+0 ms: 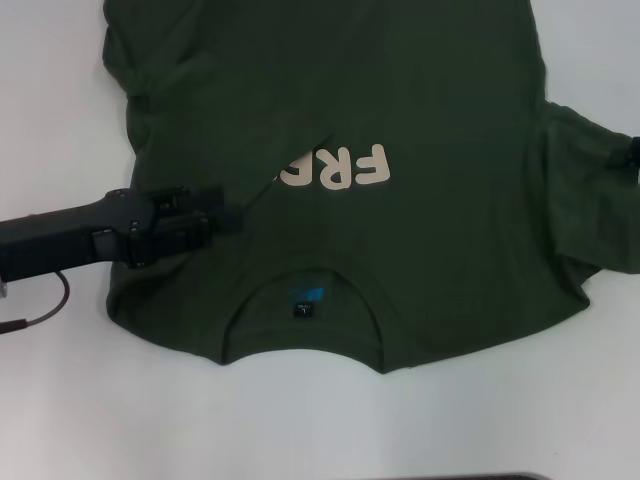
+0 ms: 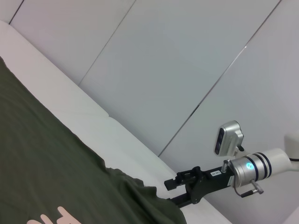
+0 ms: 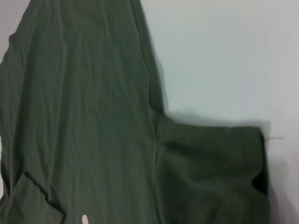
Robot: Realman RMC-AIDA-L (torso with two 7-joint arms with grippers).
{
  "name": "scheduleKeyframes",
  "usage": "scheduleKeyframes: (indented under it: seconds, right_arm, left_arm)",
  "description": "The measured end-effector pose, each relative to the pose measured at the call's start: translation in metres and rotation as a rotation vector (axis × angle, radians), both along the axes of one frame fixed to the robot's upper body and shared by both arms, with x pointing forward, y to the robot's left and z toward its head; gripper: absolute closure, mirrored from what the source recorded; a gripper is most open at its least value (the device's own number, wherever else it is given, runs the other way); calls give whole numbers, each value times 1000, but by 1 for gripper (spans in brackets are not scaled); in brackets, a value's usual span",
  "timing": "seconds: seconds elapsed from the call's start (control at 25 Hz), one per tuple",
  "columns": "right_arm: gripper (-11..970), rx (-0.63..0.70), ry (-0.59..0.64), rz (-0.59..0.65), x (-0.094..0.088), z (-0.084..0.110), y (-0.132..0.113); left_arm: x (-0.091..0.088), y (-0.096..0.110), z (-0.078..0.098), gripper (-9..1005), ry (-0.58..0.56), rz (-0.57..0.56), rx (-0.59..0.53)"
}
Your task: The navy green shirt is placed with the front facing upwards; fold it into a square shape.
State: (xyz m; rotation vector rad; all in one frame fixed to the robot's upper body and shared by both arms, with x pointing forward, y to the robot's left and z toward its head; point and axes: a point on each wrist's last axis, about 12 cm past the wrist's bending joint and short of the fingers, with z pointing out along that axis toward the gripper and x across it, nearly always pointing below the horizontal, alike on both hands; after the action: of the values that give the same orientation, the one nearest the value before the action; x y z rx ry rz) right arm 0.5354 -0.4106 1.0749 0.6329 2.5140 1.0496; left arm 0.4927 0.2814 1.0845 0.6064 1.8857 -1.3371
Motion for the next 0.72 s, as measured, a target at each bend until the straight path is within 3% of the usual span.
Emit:
scheduleKeyframes:
  seconds: [0.72]
  right_arm:
    - [219, 9, -5, 7, 5, -5, 11]
  left_arm:
    - [2, -2, 0, 413, -1, -3, 3]
